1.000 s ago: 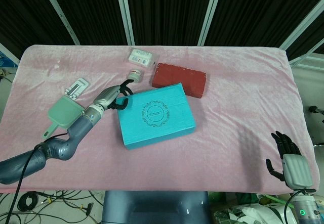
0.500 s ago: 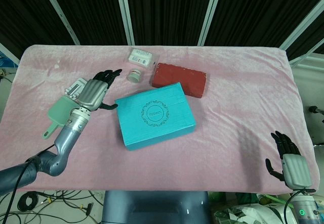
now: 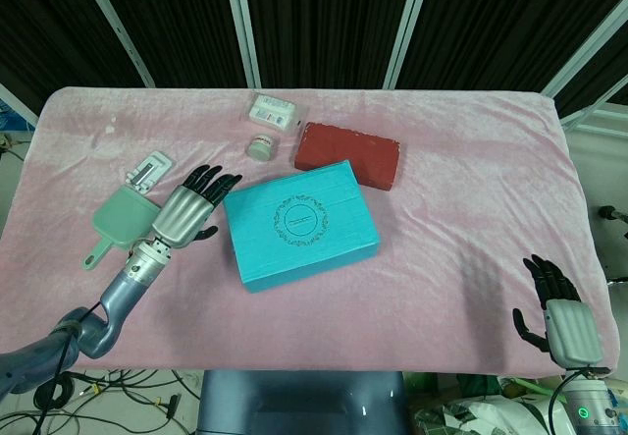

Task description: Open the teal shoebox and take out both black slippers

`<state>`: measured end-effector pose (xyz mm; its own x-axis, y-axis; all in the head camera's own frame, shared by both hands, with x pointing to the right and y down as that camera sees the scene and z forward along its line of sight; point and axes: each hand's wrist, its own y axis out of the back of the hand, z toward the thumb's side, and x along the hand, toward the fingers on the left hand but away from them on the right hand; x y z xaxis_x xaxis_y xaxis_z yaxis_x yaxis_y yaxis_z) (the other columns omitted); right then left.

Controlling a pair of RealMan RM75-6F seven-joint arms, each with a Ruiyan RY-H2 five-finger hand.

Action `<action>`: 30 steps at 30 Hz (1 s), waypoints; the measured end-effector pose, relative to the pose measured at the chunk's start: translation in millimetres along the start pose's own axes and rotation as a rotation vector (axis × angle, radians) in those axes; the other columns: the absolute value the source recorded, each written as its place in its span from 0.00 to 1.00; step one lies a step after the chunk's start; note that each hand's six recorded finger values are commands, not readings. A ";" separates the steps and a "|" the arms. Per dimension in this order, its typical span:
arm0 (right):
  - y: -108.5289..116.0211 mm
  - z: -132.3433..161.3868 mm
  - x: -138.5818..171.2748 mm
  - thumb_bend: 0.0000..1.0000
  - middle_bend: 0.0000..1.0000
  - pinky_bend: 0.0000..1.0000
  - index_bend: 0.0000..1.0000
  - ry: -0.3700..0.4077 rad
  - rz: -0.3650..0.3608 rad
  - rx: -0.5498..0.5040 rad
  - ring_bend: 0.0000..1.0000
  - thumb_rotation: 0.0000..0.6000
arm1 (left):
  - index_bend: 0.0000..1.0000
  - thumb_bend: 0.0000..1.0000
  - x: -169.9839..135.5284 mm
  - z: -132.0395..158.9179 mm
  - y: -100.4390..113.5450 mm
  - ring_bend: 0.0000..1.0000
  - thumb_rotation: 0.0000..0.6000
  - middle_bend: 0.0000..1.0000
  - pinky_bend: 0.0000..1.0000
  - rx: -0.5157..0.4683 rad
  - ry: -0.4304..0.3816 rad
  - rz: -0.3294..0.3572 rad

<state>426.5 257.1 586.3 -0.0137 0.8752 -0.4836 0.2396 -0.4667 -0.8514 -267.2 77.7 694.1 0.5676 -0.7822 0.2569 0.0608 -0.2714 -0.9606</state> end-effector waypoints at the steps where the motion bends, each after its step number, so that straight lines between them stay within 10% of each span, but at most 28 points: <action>1: -0.1 -0.2 0.3 0.37 0.04 0.14 0.00 -0.001 0.000 -0.001 0.00 1.00 | 0.06 0.11 -0.4 0.7 -3.2 0.07 1.00 0.19 0.14 -0.003 -0.003 -0.002; 13: 0.3 -3.3 1.7 0.36 0.04 0.14 0.00 -0.015 0.003 -0.004 0.00 1.00 | 0.07 0.12 12.0 17.5 -28.9 0.07 1.00 0.20 0.14 -0.030 -0.038 0.006; 30: -0.8 -3.6 2.8 0.36 0.04 0.14 0.00 -0.018 0.020 -0.008 0.00 1.00 | 0.19 0.53 23.1 31.8 -33.0 0.22 1.00 0.37 0.24 -0.042 -0.088 0.034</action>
<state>429.8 260.5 586.3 -0.0266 0.8632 -0.5042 0.2480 -0.4829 -0.8399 -230.0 86.4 728.3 0.6385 -0.7397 0.2123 0.0067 -0.2705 -0.9627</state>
